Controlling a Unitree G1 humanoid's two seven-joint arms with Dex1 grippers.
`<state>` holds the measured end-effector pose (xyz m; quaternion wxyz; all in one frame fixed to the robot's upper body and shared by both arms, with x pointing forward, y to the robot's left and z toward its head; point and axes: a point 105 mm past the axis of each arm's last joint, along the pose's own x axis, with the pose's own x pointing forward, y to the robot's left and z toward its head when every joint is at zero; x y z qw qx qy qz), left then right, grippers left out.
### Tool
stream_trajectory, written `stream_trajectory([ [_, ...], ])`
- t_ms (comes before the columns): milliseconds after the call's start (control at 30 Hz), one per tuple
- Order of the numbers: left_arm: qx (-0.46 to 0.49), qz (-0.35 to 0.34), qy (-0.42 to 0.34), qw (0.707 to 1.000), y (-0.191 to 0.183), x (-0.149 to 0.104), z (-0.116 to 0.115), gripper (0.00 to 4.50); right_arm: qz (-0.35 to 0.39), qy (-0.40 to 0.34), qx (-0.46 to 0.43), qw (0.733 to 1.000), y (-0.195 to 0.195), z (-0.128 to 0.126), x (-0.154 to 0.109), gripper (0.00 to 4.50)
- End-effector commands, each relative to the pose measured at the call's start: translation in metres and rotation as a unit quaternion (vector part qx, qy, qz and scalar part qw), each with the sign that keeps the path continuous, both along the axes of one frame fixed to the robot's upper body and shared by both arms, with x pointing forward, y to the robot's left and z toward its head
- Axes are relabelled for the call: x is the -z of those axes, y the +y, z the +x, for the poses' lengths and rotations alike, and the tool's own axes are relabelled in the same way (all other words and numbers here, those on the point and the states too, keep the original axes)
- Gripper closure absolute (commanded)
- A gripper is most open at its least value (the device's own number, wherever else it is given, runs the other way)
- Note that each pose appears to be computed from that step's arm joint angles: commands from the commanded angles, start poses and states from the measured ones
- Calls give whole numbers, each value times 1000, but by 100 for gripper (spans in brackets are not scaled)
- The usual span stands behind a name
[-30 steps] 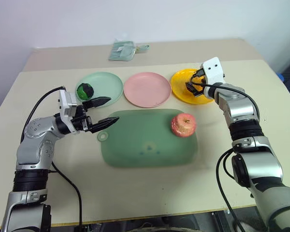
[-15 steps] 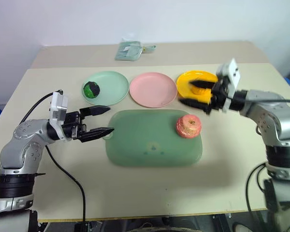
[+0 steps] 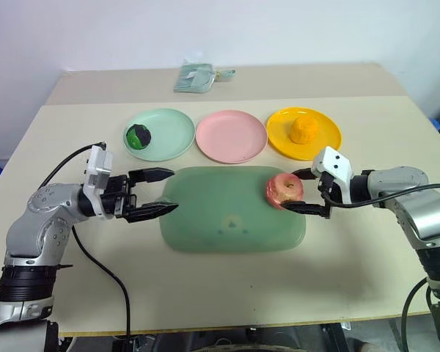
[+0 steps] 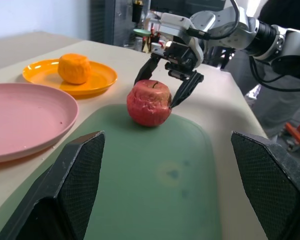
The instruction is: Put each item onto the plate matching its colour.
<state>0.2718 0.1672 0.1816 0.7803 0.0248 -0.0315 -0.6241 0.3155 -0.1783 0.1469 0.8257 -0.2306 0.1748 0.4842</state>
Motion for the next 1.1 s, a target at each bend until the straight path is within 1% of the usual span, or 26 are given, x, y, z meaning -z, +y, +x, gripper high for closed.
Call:
stream_trajectory([
  [33,-11,4,-26,1000,3,-8,2,39,-3,-5,-3,1000,5,3,3,114],
  [67,-16,3,-28,999,4,-9,4,39,18,-10,-2,1000,10,6,-4,141],
  [100,-25,0,-33,999,5,-10,6,39,44,-21,0,999,15,10,-14,154],
  [233,-75,-22,-58,995,12,-19,19,39,129,-65,17,989,27,25,-50,154],
  [300,-105,-34,-68,992,16,-23,26,39,168,-119,49,977,33,46,-74,154],
  [333,-109,-39,-66,991,17,-24,28,39,187,-131,71,971,35,56,-82,154],
  [367,-124,-38,-68,989,19,-24,31,39,182,-160,94,966,40,70,-86,154],
  [433,-144,-32,-74,986,20,-23,36,39,167,-194,116,960,48,86,-88,154],
  [500,-176,-8,-72,982,26,-16,44,39,151,-197,129,960,60,100,-78,154],
  [600,-223,12,-88,971,38,-14,55,39,170,-195,147,955,81,115,-71,154],
  [667,-223,9,-101,970,39,-16,54,39,177,-186,138,957,92,118,-67,154],
  [733,-219,10,-110,970,39,-18,50,39,200,-174,135,955,98,120,-71,52],
  [767,-219,12,-114,969,38,-19,49,39,207,-172,137,953,99,122,-73,14],
  [833,-221,12,-114,968,40,-19,46,39,211,-181,122,953,102,119,-79,5],
  [867,-221,10,-114,969,41,-20,44,39,227,-197,123,946,100,119,-90,5],
  [933,-221,8,-114,969,45,-23,40,39,287,-196,124,929,95,117,-113,5],
  [1000,-223,6,-116,968,50,-26,38,39,327,-192,116,918,93,113,-128,5],
  [1033,-220,1,-117,969,51,-28,37,39,334,-194,101,917,89,108,-132,5],
  [1100,-211,-11,-117,970,50,-35,34,39,320,-200,44,925,84,88,-132,5],
])
